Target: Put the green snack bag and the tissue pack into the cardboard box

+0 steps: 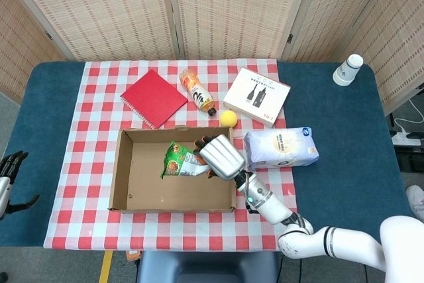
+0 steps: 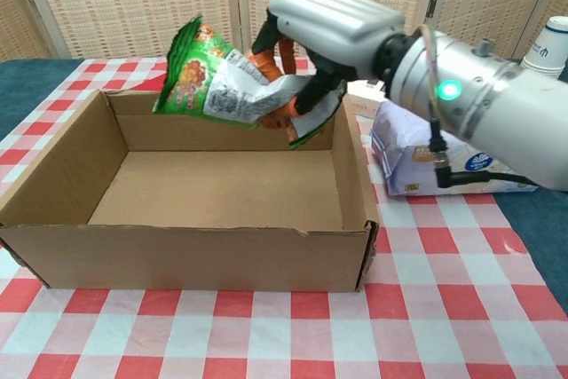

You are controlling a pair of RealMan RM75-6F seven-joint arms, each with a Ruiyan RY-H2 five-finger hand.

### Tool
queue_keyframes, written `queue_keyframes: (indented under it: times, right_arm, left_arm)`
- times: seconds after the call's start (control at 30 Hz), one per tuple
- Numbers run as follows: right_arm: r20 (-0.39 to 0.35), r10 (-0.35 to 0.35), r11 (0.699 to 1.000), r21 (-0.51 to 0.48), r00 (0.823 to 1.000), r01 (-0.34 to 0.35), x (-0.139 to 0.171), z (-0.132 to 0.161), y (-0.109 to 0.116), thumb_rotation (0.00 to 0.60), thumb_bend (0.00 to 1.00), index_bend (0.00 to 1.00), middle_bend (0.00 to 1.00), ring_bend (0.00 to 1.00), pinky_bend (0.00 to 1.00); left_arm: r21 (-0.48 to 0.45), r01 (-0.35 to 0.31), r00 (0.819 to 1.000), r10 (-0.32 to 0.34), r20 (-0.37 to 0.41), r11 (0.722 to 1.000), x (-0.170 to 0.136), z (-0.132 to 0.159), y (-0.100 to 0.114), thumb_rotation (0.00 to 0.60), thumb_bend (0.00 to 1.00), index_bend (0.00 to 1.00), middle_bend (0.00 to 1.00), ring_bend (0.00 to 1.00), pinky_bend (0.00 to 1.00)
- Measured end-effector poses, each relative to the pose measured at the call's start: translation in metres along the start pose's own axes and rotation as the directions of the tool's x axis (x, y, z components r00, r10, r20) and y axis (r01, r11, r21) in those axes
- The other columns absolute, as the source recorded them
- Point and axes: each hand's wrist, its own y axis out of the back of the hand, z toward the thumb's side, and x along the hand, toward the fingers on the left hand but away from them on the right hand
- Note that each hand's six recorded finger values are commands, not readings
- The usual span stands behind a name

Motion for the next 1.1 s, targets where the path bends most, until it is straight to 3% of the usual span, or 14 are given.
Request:
queue_keyframes:
  times: [0.13,0.2,0.23,0.3,0.37,0.4,0.5,0.87,1.0,1.1]
  right_arm:
    - [-0.028,0.015,1.000,-0.004,1.000,-0.015,-0.019,0.016,-0.010,0.600,0.38,0.75,0.50,0.49,0.69]
    - [-0.036,0.019,1.000,-0.006,0.999,-0.019,-0.025,0.020,-0.014,0.600,0.31,0.67,0.50,0.45,0.66]
    - [-0.039,0.027,1.000,-0.010,0.999,-0.028,-0.027,0.022,-0.017,0.600,0.21,0.56,0.45,0.37,0.58]
    - [-0.039,0.052,0.998,-0.020,0.998,-0.052,-0.028,0.022,-0.022,0.600,0.02,0.21,0.21,0.10,0.25]
    - [-0.036,0.090,0.995,-0.038,0.995,-0.091,-0.028,0.022,-0.027,0.600,0.00,0.03,0.05,0.00,0.05]
    - [-0.034,0.105,0.993,-0.048,0.994,-0.107,-0.028,0.021,-0.029,0.600,0.00,0.00,0.01,0.00,0.01]
    - [-0.033,0.131,0.988,-0.075,0.991,-0.133,-0.027,0.022,-0.029,0.600,0.00,0.00,0.00,0.00,0.00]
    - [-0.003,0.056,0.998,0.015,0.998,-0.056,-0.012,-0.002,0.008,0.600,0.00,0.00,0.00,0.00,0.00]
    - [0.069,0.048,0.992,0.116,0.996,-0.056,0.003,-0.035,0.029,0.600,0.00,0.00,0.00,0.00,0.00]
    - [0.166,0.059,0.982,0.167,0.984,-0.087,0.020,-0.071,0.044,0.600,0.00,0.00,0.00,0.00,0.00]
  left_arm:
    - [-0.003,0.000,1.000,0.000,0.001,1.000,0.000,0.000,0.001,0.600,0.20,0.04,0.00,0.00,0.09]
    - [-0.007,-0.003,1.000,0.003,0.000,1.000,0.000,-0.001,0.001,0.600,0.20,0.04,0.00,0.00,0.09]
    - [-0.008,-0.005,1.000,0.005,-0.001,1.000,0.000,-0.002,0.002,0.600,0.20,0.04,0.00,0.00,0.09]
    - [-0.011,-0.007,1.000,0.007,-0.001,1.000,0.000,-0.002,0.003,0.600,0.20,0.04,0.00,0.00,0.09]
    - [-0.013,-0.008,1.000,0.008,0.000,1.000,0.000,-0.002,0.003,0.600,0.20,0.04,0.00,0.00,0.09]
    - [-0.013,-0.008,1.000,0.008,0.001,1.000,0.000,-0.002,0.004,0.600,0.20,0.04,0.00,0.00,0.09]
    - [-0.014,-0.007,1.000,0.007,0.003,1.000,0.000,-0.002,0.003,0.600,0.20,0.04,0.00,0.00,0.09]
    - [-0.009,-0.001,1.000,0.001,0.001,1.000,0.001,-0.002,0.002,0.600,0.20,0.04,0.00,0.00,0.09]
    - [-0.005,0.002,1.000,-0.002,0.004,1.000,0.001,0.000,0.000,0.600,0.20,0.04,0.00,0.00,0.09]
    - [0.001,0.006,1.000,-0.006,0.006,1.000,0.002,0.001,-0.002,0.600,0.20,0.04,0.00,0.00,0.09]
